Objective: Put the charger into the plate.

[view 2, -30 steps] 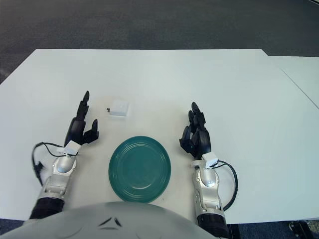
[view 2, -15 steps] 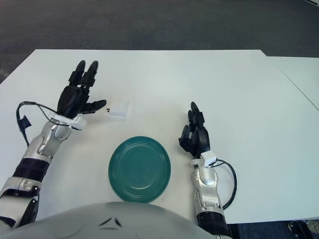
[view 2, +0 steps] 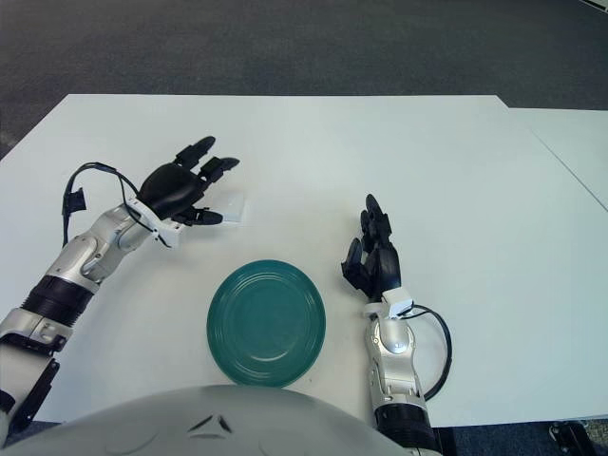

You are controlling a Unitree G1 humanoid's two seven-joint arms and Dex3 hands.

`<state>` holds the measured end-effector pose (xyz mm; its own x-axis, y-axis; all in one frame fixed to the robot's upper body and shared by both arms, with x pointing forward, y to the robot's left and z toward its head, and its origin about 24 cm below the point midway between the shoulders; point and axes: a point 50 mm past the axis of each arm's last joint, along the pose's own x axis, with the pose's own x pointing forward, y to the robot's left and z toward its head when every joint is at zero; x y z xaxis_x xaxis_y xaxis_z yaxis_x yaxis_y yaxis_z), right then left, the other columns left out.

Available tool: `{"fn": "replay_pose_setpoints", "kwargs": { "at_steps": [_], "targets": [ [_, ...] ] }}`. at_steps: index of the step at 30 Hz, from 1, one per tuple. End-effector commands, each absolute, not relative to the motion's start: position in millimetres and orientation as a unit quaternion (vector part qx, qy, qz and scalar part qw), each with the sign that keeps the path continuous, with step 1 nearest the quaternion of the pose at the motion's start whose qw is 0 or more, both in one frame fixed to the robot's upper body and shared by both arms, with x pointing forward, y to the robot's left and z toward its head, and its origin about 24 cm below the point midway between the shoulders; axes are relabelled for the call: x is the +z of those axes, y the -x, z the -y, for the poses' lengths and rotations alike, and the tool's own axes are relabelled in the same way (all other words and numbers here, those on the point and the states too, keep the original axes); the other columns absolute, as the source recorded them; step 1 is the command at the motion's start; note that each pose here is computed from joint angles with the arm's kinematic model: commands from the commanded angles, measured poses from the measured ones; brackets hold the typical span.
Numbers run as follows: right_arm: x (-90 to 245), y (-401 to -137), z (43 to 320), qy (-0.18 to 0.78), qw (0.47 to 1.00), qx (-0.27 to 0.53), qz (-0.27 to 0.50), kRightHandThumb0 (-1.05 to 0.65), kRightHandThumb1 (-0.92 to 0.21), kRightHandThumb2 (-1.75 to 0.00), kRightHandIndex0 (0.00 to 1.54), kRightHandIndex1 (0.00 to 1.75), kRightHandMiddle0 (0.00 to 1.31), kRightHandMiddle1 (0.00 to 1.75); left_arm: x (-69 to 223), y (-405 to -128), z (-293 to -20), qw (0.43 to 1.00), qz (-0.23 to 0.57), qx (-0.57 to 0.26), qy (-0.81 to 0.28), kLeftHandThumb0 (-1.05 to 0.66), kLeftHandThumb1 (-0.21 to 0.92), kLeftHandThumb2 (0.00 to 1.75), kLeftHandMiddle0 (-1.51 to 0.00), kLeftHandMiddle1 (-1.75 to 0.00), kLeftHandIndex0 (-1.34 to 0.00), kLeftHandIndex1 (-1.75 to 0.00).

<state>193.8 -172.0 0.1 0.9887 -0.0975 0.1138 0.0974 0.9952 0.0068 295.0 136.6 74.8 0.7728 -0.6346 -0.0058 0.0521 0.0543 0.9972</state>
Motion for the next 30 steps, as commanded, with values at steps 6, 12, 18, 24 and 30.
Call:
{"fn": "replay_pose_setpoints", "kwargs": {
  "at_steps": [6,12,18,24,30],
  "targets": [
    [-41.6,-163.9,162.7,-0.01,0.997,-0.052,-0.054,-0.83,-0.92,-0.87,0.04,0.0,0.0,0.21,70.2,-301.0,-133.8,0.643,0.231,-0.302,-0.664,-1.05,0.92,0.47,-0.06,0.0,0.0,-0.91],
    [-42.7,-163.0,163.8,-0.01,0.997,-0.055,-0.059,-0.83,-0.92,-0.87,0.03,0.0,0.0,0.2,64.3,-302.3,-130.7,0.623,0.226,-0.336,-0.669,-1.05,0.92,0.48,-0.04,0.0,0.0,-0.98],
    [-43.9,-163.0,163.9,-0.012,0.996,-0.057,-0.061,-0.83,-0.92,-0.87,0.03,0.0,0.0,0.19,63.4,-302.1,-129.2,0.603,0.217,-0.359,-0.679,-1.05,0.92,0.48,-0.01,0.0,0.0,-0.87],
    [-45.9,-163.0,164.1,-0.012,0.996,-0.058,-0.065,-0.82,-0.92,-0.87,0.03,0.0,0.0,0.19,62.9,-304.8,-129.1,0.59,0.2,-0.364,-0.692,-1.05,0.92,0.48,0.0,0.0,0.0,-0.78],
    [-47.1,-163.2,164.6,-0.015,0.996,-0.055,-0.063,-0.82,-0.92,-0.87,0.04,0.0,0.0,0.19,64.4,-309.0,-130.5,0.586,0.201,-0.344,-0.706,-1.05,0.92,0.48,0.0,0.0,0.0,-0.75]
  ]
}}
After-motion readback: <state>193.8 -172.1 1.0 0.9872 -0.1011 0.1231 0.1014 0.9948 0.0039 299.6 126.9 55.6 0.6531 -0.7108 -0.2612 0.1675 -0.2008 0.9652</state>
